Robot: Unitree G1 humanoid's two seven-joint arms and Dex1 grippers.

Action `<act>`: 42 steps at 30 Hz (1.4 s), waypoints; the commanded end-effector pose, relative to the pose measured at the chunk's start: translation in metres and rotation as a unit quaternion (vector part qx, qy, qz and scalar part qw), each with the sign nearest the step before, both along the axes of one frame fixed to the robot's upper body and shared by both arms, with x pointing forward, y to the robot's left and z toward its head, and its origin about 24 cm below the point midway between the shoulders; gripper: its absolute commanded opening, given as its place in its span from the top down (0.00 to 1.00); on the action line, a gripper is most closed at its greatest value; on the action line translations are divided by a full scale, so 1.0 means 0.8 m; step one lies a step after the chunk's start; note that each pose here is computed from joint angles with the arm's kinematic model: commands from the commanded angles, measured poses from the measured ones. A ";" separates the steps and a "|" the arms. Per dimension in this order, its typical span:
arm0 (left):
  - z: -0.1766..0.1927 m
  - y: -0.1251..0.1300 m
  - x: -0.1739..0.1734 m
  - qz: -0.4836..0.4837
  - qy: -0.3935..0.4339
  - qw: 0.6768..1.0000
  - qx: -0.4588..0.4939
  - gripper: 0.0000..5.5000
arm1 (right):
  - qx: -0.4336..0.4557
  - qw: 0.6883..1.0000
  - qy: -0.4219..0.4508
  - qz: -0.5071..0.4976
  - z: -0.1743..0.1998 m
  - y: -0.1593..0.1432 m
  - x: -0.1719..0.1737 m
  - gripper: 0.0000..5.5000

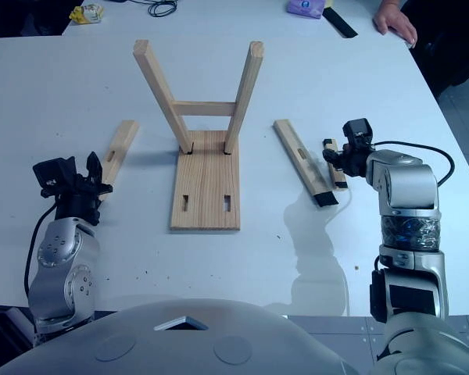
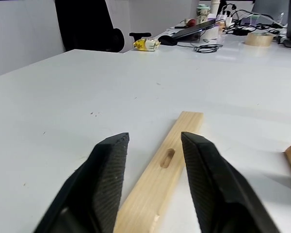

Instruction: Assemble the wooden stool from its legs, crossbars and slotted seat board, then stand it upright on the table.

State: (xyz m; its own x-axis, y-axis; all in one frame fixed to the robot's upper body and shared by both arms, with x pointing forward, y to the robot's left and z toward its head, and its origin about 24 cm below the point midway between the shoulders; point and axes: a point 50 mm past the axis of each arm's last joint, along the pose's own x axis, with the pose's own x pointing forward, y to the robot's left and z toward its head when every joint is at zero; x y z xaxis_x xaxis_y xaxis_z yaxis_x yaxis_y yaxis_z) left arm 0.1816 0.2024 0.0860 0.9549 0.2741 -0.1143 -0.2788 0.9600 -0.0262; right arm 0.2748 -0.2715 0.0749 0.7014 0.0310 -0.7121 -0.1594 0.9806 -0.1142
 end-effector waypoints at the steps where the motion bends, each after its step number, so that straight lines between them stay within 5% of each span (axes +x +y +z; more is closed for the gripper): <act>1: 0.006 0.003 -0.004 0.003 -0.004 1.000 0.013 0.49 | -0.016 1.000 0.008 0.004 -0.005 -0.006 -0.006 0.50; 4: 0.008 0.003 -0.004 0.006 -0.001 1.000 0.018 0.43 | -0.018 1.000 0.013 0.008 -0.006 -0.007 -0.008 0.50; 24: 0.037 0.005 0.016 0.022 -0.013 0.999 0.038 0.43 | 0.002 0.998 0.050 -0.031 -0.050 0.012 -0.037 0.50; 34: 0.041 0.003 0.029 -0.004 -0.020 0.999 0.038 0.43 | 0.021 0.997 0.057 -0.046 -0.075 0.009 -0.053 0.76; 42: 0.049 -0.003 0.035 -0.029 -0.035 0.999 0.025 0.43 | 0.018 0.999 -0.002 -0.034 -0.069 0.017 -0.037 0.76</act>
